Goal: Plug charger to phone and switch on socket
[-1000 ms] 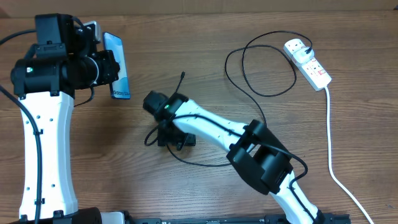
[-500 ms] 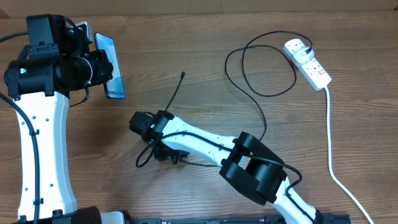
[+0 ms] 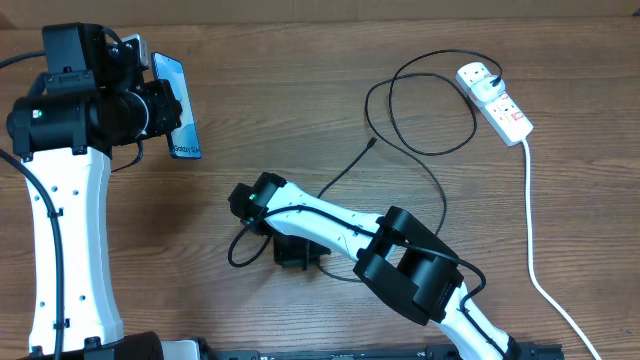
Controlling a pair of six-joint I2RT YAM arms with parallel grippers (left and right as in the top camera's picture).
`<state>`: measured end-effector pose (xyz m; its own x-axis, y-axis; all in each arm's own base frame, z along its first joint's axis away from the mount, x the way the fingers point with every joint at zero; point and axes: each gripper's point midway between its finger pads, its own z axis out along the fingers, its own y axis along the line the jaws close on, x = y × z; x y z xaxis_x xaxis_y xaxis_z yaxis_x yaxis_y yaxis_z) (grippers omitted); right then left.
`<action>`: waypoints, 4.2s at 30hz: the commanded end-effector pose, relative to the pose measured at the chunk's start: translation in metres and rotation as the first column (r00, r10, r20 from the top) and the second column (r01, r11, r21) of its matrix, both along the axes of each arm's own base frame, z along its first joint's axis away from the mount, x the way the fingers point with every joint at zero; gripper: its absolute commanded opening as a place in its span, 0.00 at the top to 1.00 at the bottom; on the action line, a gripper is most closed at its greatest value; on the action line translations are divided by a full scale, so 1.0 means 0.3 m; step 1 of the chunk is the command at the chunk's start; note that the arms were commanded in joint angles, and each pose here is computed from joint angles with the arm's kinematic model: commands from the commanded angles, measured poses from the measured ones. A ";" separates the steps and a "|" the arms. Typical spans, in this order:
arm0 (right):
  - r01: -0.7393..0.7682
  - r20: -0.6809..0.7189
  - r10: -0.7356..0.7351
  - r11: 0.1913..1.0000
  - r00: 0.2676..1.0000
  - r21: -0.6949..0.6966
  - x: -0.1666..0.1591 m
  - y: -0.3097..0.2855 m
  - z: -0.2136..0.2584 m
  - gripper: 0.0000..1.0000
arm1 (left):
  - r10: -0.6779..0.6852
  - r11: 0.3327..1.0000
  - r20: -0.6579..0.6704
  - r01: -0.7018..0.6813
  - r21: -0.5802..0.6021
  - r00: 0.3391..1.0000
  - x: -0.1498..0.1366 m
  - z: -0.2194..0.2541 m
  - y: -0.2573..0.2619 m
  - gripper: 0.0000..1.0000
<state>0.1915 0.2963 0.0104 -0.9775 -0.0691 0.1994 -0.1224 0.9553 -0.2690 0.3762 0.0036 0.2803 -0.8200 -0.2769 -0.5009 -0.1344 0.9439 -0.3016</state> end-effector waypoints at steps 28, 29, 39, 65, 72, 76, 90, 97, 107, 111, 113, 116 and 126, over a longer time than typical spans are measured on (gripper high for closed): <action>0.192 0.170 -0.275 0.901 0.946 0.388 0.243 -0.171 0.281 0.61 | 0.002 1.000 0.044 -0.002 -0.009 0.999 0.018 0.035 0.000 0.96; 0.186 0.157 -0.283 0.874 0.946 0.449 0.289 -0.163 0.285 0.51 | 0.002 1.000 0.044 -0.002 -0.010 0.999 0.018 0.035 0.000 0.96; 0.376 0.252 -0.565 0.760 0.785 0.531 0.611 -0.387 0.345 0.46 | 0.011 1.000 0.042 -0.010 -0.019 0.999 0.018 0.035 -0.004 0.96; 0.471 0.396 -0.608 0.790 0.688 0.393 0.713 -0.350 0.053 0.59 | 0.014 1.000 0.037 -0.014 -0.021 0.999 0.016 0.034 -0.004 0.96; 0.452 0.393 -0.581 0.809 0.713 0.376 0.697 -0.305 -0.003 0.60 | 0.014 1.000 0.038 -0.013 -0.021 0.999 0.016 0.034 -0.004 0.96; 0.460 0.388 -0.575 0.815 0.720 0.353 0.689 -0.313 -0.039 0.62 | 0.014 1.000 0.038 -0.013 -0.021 0.999 0.016 0.034 -0.004 0.96; 0.448 0.381 -0.559 0.825 0.737 0.344 0.714 -0.340 -0.091 0.77 | 0.014 1.000 0.038 -0.013 -0.021 0.999 0.016 0.034 -0.004 0.96; 0.449 0.312 -0.567 0.811 0.762 0.375 0.694 -0.302 -0.121 0.87 | 0.014 1.000 0.038 -0.013 -0.020 0.999 0.016 0.034 -0.003 0.96; 0.474 0.256 -0.570 0.807 0.781 0.351 0.648 -0.309 -0.128 0.82 | 0.014 1.000 0.038 -0.013 -0.021 0.999 0.016 0.034 -0.004 0.96; 0.477 0.252 -0.567 0.811 0.784 0.339 0.639 -0.315 -0.129 0.80 | 0.014 1.000 0.037 -0.013 -0.021 0.999 0.016 0.034 -0.004 0.96; 0.477 0.257 -0.567 0.811 0.782 0.338 0.641 -0.317 -0.129 0.83 | 0.014 1.000 0.037 -0.013 -0.021 0.999 0.016 0.034 -0.004 0.96; 0.476 0.263 -0.567 0.812 0.780 0.338 0.646 -0.320 -0.129 0.87 | 0.014 1.000 0.037 -0.014 -0.021 0.999 0.016 0.034 -0.004 0.96; 0.477 0.216 -0.575 0.795 0.789 0.374 0.637 -0.286 -0.126 0.96 | 0.014 1.000 0.038 -0.013 -0.021 0.999 0.017 0.034 -0.004 0.96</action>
